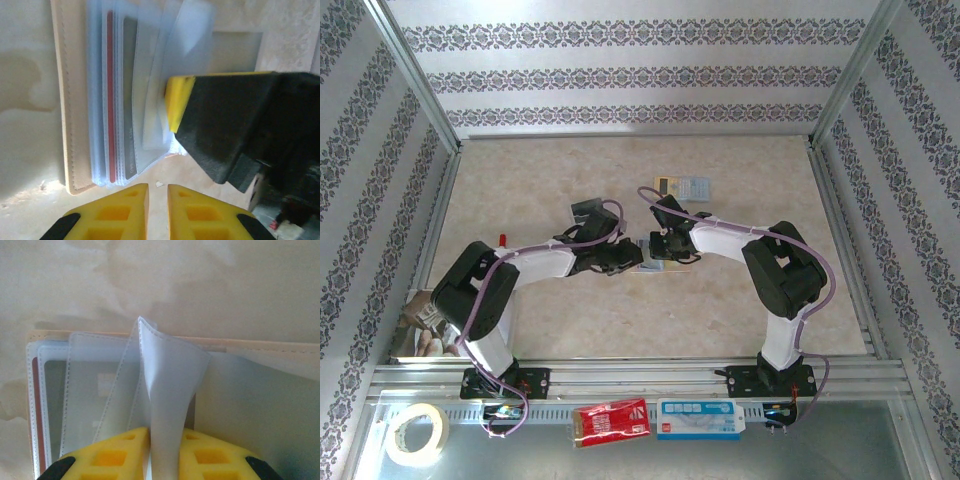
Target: Take the credit cards out of the card holder
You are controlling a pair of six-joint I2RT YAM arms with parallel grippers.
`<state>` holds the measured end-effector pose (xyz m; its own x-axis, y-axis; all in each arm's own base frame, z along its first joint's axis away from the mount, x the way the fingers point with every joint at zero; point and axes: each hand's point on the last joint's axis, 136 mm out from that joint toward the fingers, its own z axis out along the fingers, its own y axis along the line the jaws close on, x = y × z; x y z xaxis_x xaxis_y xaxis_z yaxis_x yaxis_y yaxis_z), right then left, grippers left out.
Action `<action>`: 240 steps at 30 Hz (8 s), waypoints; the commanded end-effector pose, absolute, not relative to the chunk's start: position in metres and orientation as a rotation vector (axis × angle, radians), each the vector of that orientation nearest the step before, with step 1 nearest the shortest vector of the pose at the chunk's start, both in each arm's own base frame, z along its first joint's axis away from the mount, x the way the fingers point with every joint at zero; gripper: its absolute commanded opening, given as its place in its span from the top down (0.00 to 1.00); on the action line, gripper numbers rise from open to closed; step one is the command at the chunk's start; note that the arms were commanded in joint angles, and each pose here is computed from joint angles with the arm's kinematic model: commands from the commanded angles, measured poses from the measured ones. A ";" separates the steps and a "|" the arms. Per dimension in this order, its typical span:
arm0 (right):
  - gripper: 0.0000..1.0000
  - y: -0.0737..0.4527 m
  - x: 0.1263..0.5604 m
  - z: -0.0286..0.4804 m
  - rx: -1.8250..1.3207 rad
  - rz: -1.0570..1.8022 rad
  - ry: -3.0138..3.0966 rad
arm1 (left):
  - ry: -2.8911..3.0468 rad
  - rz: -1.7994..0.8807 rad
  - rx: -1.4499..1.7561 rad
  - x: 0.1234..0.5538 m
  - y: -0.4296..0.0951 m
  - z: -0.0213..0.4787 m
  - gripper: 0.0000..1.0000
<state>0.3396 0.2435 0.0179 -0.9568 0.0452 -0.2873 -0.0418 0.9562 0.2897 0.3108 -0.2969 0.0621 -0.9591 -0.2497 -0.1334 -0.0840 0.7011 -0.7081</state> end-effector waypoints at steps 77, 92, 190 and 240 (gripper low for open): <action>0.80 0.240 0.326 0.015 0.088 0.557 2.870 | 2.690 -1.029 -0.255 0.330 -0.309 0.031 0.91; 0.65 0.229 0.348 0.101 0.186 0.685 2.637 | 2.595 -1.167 -0.115 0.335 -0.327 0.060 0.95; 0.81 0.240 0.350 0.024 0.199 0.933 2.751 | 2.776 -0.775 -0.065 0.357 -0.286 0.022 0.83; 0.91 0.218 0.346 0.021 0.246 0.976 2.705 | 2.700 -0.736 0.042 0.363 -0.283 0.059 0.83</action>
